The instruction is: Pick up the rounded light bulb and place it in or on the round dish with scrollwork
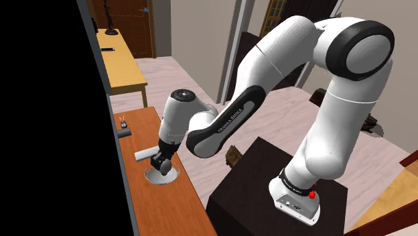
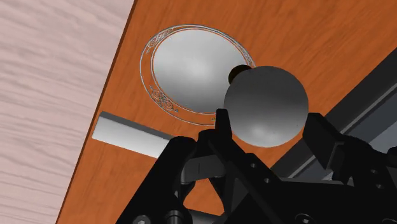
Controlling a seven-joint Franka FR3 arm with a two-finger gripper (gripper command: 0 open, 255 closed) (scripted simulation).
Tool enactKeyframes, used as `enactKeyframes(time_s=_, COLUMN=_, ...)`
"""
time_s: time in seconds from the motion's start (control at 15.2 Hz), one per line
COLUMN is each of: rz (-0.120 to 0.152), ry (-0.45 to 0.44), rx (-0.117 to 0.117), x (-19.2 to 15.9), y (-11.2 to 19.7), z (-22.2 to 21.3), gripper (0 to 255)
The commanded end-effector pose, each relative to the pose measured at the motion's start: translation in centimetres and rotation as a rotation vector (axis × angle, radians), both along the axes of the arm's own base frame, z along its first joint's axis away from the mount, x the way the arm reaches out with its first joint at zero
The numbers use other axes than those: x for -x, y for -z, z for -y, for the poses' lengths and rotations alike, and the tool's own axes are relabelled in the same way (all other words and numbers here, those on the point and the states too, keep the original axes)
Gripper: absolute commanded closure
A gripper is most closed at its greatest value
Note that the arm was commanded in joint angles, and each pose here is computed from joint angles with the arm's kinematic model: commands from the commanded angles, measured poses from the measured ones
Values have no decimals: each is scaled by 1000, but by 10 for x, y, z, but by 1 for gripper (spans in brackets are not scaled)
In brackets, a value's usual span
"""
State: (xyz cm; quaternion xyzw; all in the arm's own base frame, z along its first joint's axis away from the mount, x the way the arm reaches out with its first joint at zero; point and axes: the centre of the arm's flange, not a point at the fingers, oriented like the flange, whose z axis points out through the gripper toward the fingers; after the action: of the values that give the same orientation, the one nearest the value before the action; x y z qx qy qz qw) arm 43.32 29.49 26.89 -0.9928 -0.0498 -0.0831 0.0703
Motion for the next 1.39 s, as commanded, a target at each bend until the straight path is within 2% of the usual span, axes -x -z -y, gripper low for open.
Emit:
enactKeyframes(time_s=0.0, rz=0, ry=-3, rx=0, x=-25, y=-5, z=9, gripper=255)
enactKeyframes(time_s=0.13, rz=0, ry=-3, rx=0, x=-50, y=-9, z=17, gripper=255)
enactKeyframes(time_s=0.4, rz=0, ry=-3, rx=0, x=-50, y=12, z=17, gripper=255)
enactKeyframes(time_s=0.46, rz=0, ry=-2, rx=0, x=-49, y=7, z=17, gripper=255)
enactKeyframes(time_s=0.53, rz=0, ry=-2, rx=0, x=-49, y=7, z=17, gripper=0)
enactKeyframes(time_s=1.19, rz=-85, ry=-223, rx=371, x=-82, y=128, z=-80, gripper=0)
enactKeyframes(time_s=1.32, rz=-86, ry=-228, rx=379, x=-82, y=136, z=-81, gripper=0)
